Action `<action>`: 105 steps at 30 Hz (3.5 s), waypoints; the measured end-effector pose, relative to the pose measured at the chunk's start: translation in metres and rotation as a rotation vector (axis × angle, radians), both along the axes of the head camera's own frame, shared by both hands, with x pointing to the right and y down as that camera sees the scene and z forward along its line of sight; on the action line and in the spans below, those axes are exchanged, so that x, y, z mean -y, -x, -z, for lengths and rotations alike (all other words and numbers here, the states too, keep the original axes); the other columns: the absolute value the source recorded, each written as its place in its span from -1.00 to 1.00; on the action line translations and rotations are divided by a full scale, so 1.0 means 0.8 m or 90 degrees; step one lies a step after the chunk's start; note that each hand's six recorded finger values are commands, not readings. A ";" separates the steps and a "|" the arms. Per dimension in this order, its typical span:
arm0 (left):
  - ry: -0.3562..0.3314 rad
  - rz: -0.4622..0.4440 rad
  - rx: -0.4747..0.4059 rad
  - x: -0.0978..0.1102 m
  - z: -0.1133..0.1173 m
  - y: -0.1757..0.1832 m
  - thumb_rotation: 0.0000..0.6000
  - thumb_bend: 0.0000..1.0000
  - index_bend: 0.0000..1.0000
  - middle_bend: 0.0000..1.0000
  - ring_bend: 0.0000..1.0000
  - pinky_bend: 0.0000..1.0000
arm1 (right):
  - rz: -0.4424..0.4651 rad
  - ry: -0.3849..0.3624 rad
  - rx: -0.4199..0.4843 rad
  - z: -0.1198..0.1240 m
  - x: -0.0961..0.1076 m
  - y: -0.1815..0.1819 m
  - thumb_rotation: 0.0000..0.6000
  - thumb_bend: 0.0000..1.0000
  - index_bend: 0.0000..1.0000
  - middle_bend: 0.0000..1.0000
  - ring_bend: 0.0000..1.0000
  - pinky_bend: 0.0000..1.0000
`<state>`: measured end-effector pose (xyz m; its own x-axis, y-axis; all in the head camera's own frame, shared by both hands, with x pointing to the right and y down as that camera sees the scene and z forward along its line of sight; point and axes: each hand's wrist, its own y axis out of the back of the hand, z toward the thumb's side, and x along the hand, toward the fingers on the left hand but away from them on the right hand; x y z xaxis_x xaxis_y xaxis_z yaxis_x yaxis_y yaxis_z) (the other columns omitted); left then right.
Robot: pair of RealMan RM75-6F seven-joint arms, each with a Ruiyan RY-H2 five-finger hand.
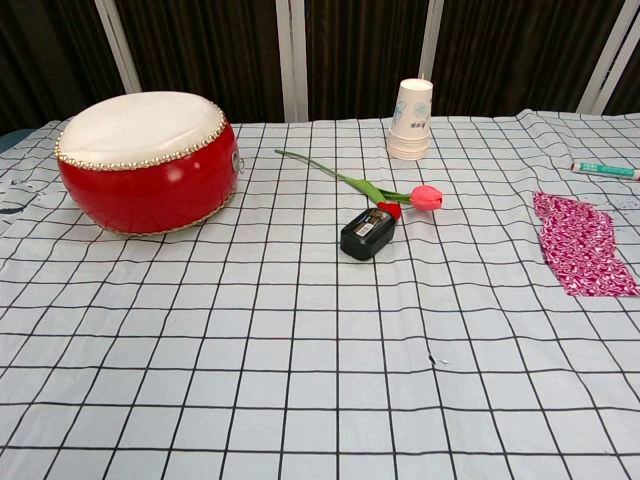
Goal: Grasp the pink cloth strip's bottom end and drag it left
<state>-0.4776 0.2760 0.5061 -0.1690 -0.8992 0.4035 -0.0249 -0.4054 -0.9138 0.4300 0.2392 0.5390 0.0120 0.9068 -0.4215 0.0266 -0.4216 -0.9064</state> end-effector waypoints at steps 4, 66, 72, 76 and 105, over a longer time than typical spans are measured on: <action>0.002 0.001 0.001 0.000 0.000 0.000 1.00 -0.51 -0.76 -0.99 -1.00 -0.96 | 0.004 0.000 0.001 -0.001 0.000 0.001 1.00 -0.12 -1.00 -0.88 -0.78 -0.80; 0.017 -0.017 0.008 0.002 -0.014 -0.013 1.00 -0.51 -0.76 -0.99 -1.00 -0.96 | 0.134 0.174 -0.121 -0.110 0.028 0.035 1.00 0.20 -0.67 0.57 0.43 -0.12; 0.016 -0.016 0.010 0.003 -0.014 -0.012 1.00 -0.51 -0.76 -0.99 -1.00 -0.96 | 0.159 0.195 -0.154 -0.131 0.031 0.044 1.00 0.30 -0.67 0.60 0.45 -0.11; 0.017 -0.015 0.011 0.003 -0.014 -0.012 1.00 -0.51 -0.76 -0.99 -1.00 -0.96 | 0.172 0.200 -0.164 -0.139 0.036 0.053 1.00 0.31 -0.67 0.60 0.46 -0.08; 0.018 -0.008 0.022 0.004 -0.016 -0.008 1.00 -0.51 -0.76 -0.99 -1.00 -0.96 | 0.220 0.257 -0.189 -0.191 0.068 0.114 1.00 0.33 -0.64 0.61 0.47 -0.04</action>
